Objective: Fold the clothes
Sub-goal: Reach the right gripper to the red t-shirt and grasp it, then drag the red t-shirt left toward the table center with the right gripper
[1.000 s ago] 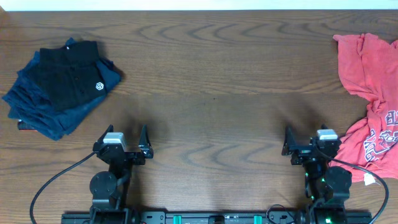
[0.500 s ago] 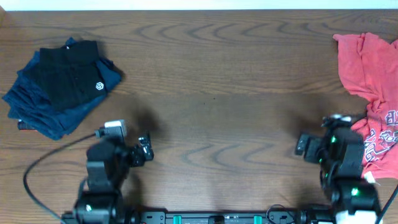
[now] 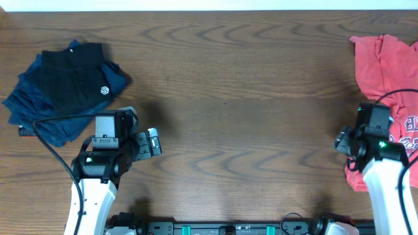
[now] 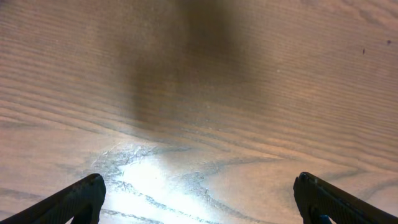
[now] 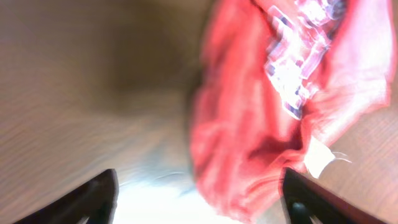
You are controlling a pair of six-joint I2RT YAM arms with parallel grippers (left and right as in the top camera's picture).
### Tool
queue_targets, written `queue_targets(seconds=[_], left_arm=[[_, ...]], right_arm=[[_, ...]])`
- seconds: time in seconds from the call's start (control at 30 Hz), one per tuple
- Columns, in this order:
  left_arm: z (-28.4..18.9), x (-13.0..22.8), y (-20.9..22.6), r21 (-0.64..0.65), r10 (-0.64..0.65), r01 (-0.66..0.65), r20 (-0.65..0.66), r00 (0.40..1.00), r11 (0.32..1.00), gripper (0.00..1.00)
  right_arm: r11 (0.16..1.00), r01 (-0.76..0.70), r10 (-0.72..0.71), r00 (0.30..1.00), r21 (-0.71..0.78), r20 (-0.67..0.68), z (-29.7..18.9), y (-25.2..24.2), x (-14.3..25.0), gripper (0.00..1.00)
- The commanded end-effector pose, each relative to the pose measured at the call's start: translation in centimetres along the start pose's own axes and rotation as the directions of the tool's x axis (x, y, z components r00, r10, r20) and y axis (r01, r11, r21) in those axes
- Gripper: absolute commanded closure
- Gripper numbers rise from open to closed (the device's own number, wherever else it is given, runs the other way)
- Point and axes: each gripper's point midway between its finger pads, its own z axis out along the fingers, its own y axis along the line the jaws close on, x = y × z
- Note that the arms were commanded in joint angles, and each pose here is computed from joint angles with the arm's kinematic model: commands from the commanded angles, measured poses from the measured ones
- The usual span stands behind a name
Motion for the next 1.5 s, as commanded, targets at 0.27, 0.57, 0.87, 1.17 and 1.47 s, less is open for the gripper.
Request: queue_targets(seconds=[0.27,0.57,0.87,1.17,1.47], left_arm=[[-0.5,-1.0,-0.4,0.017,-0.010,0.010,0.030,0.999,1.000,0.02],[-0.5,-1.1,-0.4,0.017,-0.010,0.010,0.030,0.999,1.000,0.01],[-0.5,-1.9,-0.6,0.026,-0.008,0.006,0.065,0.998,1.000,0.12],[-0.9,-4.6,-1.3,0.054,-0.002,-0.008,0.176,0.984,0.998,0.18],[-1.6,-6.6,-3.7,0.172,0.004,-0.049,0.252,0.968,0.984,0.12]], right_arm=[[0.973,-0.098,0.138,0.972,0.209,-0.189,7.3,-3.5,2.2,0.58],[0.980,0.004,-0.068,0.947,-0.198,-0.314,8.5,3.6,4.0,0.99],[0.773,0.087,-0.263,0.945,-0.628,-0.192,3.9,14.0,4.0,0.99],[0.339,0.383,-0.242,0.918,-0.859,0.314,-8.8,31.1,2.8,0.99],[0.514,0.434,-0.194,0.899,-0.740,0.392,-8.6,30.3,1.1,0.44]])
